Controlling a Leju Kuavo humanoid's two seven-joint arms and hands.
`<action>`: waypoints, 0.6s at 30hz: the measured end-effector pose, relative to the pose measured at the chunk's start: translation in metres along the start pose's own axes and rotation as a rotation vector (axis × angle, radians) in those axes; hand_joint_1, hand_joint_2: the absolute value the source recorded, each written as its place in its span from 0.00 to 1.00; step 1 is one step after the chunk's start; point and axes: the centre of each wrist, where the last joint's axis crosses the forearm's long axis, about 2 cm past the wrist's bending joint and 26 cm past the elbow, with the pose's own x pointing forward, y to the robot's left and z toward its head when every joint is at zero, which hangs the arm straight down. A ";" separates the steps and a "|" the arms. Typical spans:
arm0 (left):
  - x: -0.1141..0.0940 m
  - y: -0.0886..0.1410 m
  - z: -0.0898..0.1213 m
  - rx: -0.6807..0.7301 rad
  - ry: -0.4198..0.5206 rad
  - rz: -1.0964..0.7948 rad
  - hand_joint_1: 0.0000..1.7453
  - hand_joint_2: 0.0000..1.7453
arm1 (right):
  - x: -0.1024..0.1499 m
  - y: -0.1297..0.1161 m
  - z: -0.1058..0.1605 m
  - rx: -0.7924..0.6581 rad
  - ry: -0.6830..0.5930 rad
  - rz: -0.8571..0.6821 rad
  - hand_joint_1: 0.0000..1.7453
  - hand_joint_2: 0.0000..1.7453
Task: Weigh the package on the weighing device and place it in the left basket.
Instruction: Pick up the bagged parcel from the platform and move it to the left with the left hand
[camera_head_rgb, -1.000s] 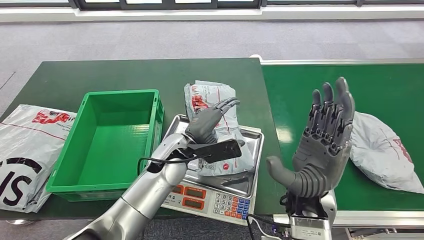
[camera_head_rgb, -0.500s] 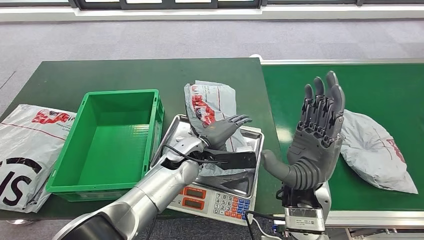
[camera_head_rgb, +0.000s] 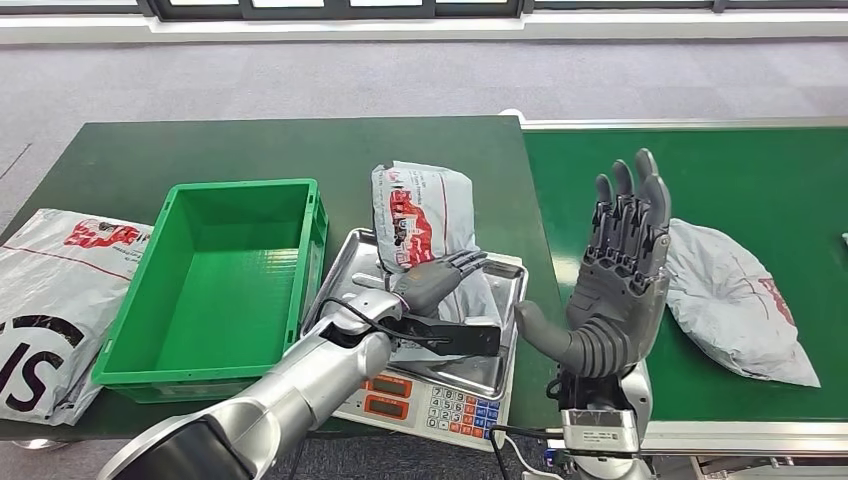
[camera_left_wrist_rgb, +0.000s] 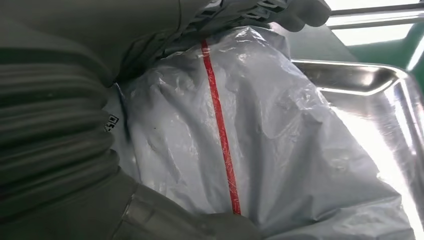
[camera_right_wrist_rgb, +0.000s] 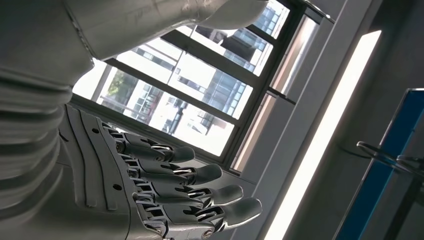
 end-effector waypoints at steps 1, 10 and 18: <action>-0.001 0.000 0.000 -0.004 0.007 -0.002 0.79 1.00 | 0.000 0.000 0.000 0.001 0.002 -0.001 0.00 1.00; -0.026 -0.002 0.010 -0.001 0.077 -0.018 1.00 1.00 | -0.008 0.004 0.002 0.018 0.008 -0.026 0.00 1.00; -0.048 0.010 0.020 0.233 0.113 -0.125 1.00 1.00 | -0.014 0.005 -0.001 0.004 0.005 -0.006 0.00 1.00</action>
